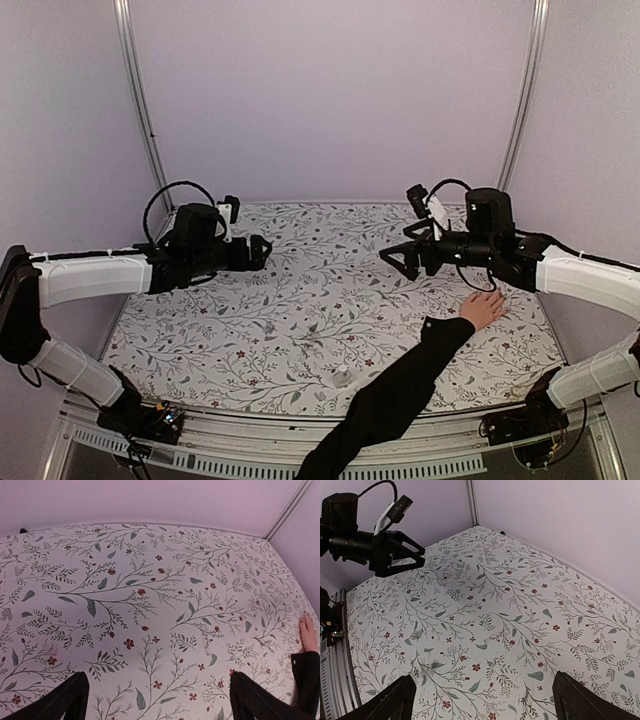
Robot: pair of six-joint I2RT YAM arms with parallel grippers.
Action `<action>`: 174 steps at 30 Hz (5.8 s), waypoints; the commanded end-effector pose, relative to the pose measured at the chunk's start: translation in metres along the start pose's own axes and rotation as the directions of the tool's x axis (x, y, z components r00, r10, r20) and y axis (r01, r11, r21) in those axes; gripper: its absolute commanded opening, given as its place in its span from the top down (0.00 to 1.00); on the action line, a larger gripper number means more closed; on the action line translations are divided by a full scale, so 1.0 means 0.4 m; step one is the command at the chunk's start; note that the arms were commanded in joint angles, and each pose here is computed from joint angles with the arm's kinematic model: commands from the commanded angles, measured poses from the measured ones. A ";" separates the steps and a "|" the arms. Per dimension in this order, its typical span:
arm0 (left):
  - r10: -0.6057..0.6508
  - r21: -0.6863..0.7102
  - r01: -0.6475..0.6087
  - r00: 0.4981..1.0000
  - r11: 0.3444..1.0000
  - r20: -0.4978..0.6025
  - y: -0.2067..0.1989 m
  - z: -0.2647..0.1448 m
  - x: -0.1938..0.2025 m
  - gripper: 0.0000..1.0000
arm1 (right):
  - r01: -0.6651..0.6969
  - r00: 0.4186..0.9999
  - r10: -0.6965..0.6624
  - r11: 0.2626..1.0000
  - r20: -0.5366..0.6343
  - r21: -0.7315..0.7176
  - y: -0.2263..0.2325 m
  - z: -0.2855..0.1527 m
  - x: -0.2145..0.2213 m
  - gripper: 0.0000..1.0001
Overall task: Paint the nails
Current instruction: Pick up the nail polish bottle from the center of the board.
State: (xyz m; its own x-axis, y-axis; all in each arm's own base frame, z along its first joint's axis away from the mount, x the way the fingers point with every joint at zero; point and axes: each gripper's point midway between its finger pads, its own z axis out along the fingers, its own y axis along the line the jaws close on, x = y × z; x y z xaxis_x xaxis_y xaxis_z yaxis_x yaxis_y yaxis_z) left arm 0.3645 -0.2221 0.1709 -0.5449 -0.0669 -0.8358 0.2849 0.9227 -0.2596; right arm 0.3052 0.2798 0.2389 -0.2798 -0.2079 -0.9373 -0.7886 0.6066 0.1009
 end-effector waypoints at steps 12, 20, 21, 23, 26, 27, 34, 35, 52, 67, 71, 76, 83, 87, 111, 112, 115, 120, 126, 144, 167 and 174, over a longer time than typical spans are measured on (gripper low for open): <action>0.044 0.155 -0.052 0.998 0.987 0.053 -0.085 -0.066 -0.013 0.00 | 0.124 0.902 -0.204 0.966 -0.381 -0.226 0.261 0.074 0.145 0.01; 0.041 0.184 -0.054 0.997 0.981 0.071 -0.090 -0.098 -0.009 0.00 | 0.158 0.799 -0.294 0.944 -0.525 -0.288 0.352 0.107 0.233 0.12; 0.039 0.185 -0.053 0.996 0.981 0.076 -0.090 -0.100 -0.011 0.00 | 0.151 0.787 -0.297 0.943 -0.541 -0.298 0.361 0.112 0.247 0.15; 0.038 0.177 -0.052 0.996 0.983 0.086 -0.086 -0.102 -0.013 0.00 | 0.148 0.772 -0.308 0.938 -0.555 -0.314 0.381 0.116 0.261 0.19; 0.036 0.167 -0.051 0.995 0.985 0.090 -0.079 -0.102 -0.006 0.00 | 0.136 0.752 -0.321 0.930 -0.575 -0.342 0.410 0.119 0.284 0.23; 0.034 0.166 -0.049 0.996 0.985 0.086 -0.076 -0.101 -0.001 0.00 | 0.135 0.745 -0.328 0.927 -0.582 -0.349 0.418 0.121 0.293 0.25; 0.017 0.175 -0.032 0.996 0.984 0.087 -0.070 -0.105 0.017 0.00 | 0.088 0.715 -0.310 0.929 -0.627 -0.358 0.461 0.122 0.344 0.41; 0.017 0.175 -0.032 0.996 0.984 0.086 -0.070 -0.105 0.019 0.00 | 0.083 0.712 -0.309 0.929 -0.630 -0.362 0.469 0.121 0.350 0.42; 0.029 0.164 -0.040 0.997 0.986 0.066 -0.063 -0.087 0.041 0.00 | 0.100 0.647 -0.312 0.939 -0.695 -0.329 0.460 0.134 0.432 0.52; 0.058 0.141 -0.067 0.996 0.988 0.064 -0.052 -0.075 0.051 0.00 | 0.111 0.593 -0.319 0.942 -0.739 -0.317 0.446 0.121 0.484 0.61; 0.058 0.144 -0.066 0.996 0.987 0.062 -0.052 -0.073 0.058 0.00 | 0.106 0.585 -0.319 0.942 -0.746 -0.319 0.445 0.117 0.497 0.61; 0.059 0.140 -0.067 0.996 0.988 0.062 -0.049 -0.070 0.060 0.00 | 0.097 0.575 -0.317 0.942 -0.754 -0.322 0.446 0.113 0.511 0.65; 0.050 0.140 -0.061 0.995 0.988 0.088 -0.047 -0.069 0.054 0.00 | 0.112 0.582 -0.327 0.939 -0.745 -0.324 0.445 0.117 0.498 0.80; 0.069 0.191 -0.094 0.988 0.977 0.136 -0.063 -0.090 0.051 0.01 | 0.120 0.605 -0.329 0.938 -0.725 -0.326 0.451 0.119 0.468 0.88; 0.313 0.625 -0.513 0.857 0.589 0.409 -0.398 -0.305 0.210 0.07 | 0.039 0.820 -0.193 0.958 -0.539 -0.284 0.375 0.095 0.127 0.99; 0.324 0.631 -0.522 0.853 0.574 0.410 -0.409 -0.304 0.217 0.07 | 0.031 0.824 -0.189 0.956 -0.534 -0.290 0.379 0.091 0.118 0.99; 0.370 0.646 -0.551 0.834 0.529 0.409 -0.444 -0.293 0.241 0.08 | 0.012 0.836 -0.181 0.950 -0.518 -0.313 0.393 0.078 0.095 0.99; 0.438 0.617 -0.619 0.783 0.487 0.441 -0.496 -0.279 0.263 0.14 | -0.018 0.842 -0.169 0.940 -0.513 -0.340 0.410 0.059 0.080 0.99; 0.481 0.588 -0.649 0.758 0.483 0.441 -0.539 -0.247 0.271 0.26 | -0.028 0.852 -0.156 0.940 -0.500 -0.340 0.415 0.050 0.062 1.00; 0.515 0.501 -0.645 0.763 0.577 0.391 -0.538 -0.183 0.266 0.56 | -0.028 0.851 -0.141 0.949 -0.505 -0.313 0.407 0.060 0.048 1.00; 0.483 0.405 -0.661 0.744 0.631 0.462 -0.530 -0.202 0.207 0.66 | -0.038 0.843 -0.139 0.949 -0.520 -0.314 0.410 0.073 0.052 1.00; 0.471 0.405 -0.665 0.738 0.628 0.483 -0.534 -0.215 0.197 0.65 | -0.040 0.840 -0.137 0.949 -0.525 -0.311 0.409 0.077 0.055 1.00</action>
State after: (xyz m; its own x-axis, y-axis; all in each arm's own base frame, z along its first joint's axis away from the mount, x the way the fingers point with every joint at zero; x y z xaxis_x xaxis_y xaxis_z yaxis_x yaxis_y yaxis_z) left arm 0.1940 -0.3934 0.1791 0.0681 0.2645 -0.9620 0.8752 0.4471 0.1849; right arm 0.1876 0.3951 0.2201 -0.4038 -0.6641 -0.6292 -0.9120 0.3461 0.2200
